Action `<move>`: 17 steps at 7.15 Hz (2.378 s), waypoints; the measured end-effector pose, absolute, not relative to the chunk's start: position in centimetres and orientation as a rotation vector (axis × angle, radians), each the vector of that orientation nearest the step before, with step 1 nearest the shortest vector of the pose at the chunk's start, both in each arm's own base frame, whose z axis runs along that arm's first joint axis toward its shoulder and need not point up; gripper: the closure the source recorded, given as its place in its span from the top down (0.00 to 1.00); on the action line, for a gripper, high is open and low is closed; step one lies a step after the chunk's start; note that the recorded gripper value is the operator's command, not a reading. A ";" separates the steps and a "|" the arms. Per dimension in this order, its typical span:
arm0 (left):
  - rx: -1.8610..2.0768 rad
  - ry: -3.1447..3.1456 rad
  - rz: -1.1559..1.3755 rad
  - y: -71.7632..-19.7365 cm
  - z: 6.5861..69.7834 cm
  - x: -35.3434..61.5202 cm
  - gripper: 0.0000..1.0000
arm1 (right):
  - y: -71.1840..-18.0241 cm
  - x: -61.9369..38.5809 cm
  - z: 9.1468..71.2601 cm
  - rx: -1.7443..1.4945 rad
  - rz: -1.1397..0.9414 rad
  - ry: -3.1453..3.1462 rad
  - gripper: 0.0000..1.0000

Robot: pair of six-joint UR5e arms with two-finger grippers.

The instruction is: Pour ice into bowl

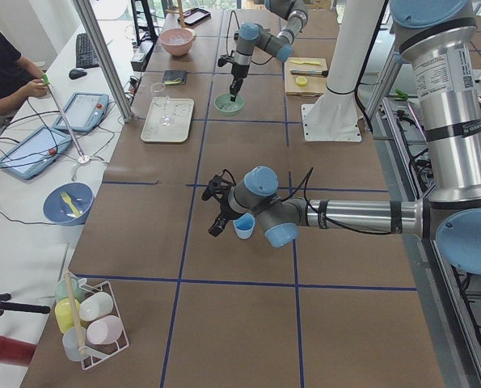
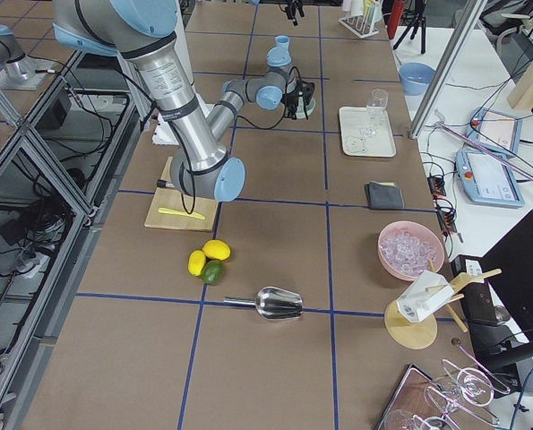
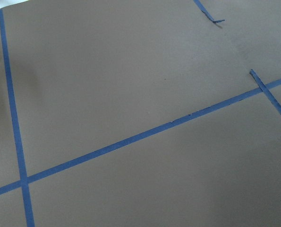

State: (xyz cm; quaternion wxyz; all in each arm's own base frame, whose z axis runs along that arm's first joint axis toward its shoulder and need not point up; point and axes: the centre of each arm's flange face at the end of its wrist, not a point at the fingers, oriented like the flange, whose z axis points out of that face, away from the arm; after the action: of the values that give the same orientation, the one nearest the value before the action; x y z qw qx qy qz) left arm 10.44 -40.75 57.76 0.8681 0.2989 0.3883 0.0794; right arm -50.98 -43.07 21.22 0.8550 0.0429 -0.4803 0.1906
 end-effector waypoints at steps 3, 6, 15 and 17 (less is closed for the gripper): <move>0.630 0.812 0.166 -40.8 57.7 10.4 1.00 | -43.0 -39.1 31.1 0.100 0.402 -0.977 0.00; 0.635 0.813 0.166 -40.8 57.6 10.3 1.00 | -41.1 -27.2 46.0 0.120 0.317 -0.986 0.00; 0.637 0.813 0.164 -40.9 57.6 10.3 1.00 | -39.7 -18.3 60.1 0.090 0.238 -0.981 0.00; 0.637 0.813 0.163 -40.9 57.6 10.3 1.00 | -40.6 -19.1 59.8 0.090 0.237 -0.984 0.00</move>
State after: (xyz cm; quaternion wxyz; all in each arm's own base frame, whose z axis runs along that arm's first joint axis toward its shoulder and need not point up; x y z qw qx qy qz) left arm 10.30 -40.90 57.58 0.8664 0.3043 0.3881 0.0779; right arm -19.11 -40.58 59.81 0.8737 0.0431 -0.4711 0.1135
